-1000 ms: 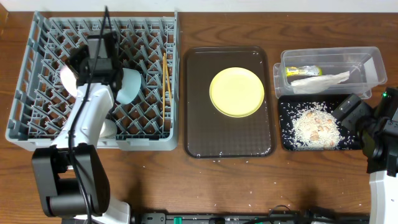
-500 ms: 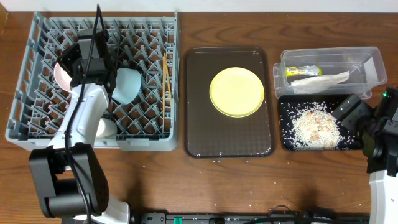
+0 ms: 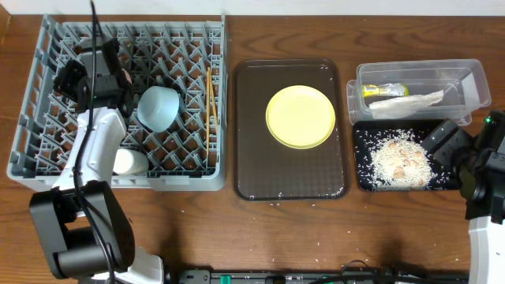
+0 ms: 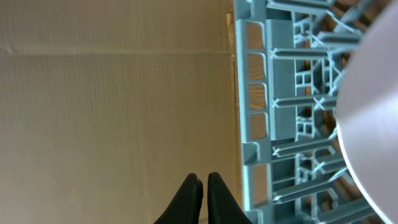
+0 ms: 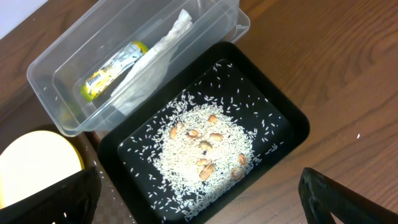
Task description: Sort waste into correct bins and load items into the dishwasher
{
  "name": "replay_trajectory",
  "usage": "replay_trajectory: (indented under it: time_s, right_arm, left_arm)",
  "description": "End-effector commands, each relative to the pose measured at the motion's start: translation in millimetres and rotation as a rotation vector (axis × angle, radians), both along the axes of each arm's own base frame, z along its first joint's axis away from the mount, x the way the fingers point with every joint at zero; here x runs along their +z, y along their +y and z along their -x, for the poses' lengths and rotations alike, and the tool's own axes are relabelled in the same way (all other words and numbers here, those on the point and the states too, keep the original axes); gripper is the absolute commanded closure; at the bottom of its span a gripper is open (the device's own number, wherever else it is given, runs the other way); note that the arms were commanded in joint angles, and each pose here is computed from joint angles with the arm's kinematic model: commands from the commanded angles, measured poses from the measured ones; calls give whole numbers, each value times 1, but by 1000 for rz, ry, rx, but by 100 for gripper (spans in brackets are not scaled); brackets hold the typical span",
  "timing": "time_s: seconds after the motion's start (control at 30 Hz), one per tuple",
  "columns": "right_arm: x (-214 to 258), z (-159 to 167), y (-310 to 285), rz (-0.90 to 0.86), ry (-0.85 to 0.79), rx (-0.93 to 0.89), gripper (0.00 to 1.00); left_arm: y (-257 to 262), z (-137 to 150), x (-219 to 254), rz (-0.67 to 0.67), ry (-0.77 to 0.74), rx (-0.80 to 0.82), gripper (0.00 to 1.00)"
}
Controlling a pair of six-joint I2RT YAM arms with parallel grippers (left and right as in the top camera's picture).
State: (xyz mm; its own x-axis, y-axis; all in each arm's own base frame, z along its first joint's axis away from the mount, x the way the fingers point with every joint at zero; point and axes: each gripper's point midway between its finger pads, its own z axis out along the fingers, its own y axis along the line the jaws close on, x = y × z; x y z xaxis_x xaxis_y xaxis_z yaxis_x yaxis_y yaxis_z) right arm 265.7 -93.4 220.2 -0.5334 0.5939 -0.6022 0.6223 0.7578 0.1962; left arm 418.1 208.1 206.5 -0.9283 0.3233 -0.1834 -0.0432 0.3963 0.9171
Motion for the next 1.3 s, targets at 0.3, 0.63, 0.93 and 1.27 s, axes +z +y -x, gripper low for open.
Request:
replay_trajectory:
  time_s: [0.3, 0.63, 0.93, 1.27]
  right_arm:
    - [1, 1, -3, -1, -2, -20, 1]
    - [1, 1, -3, -1, -2, -20, 1]
    - [1, 1, -3, -1, -2, -20, 1]
    - [1, 1, -3, -1, -2, -20, 1]
  left_arm:
    - [-17, 39, 18, 659, -748, 298, 21]
    - [-30, 65, 27, 1482, -910, 342, 13]
    - [-27, 59, -2, 1515, -871, 440, 24]
    - [-24, 32, -35, 1573, -851, 592, 32]
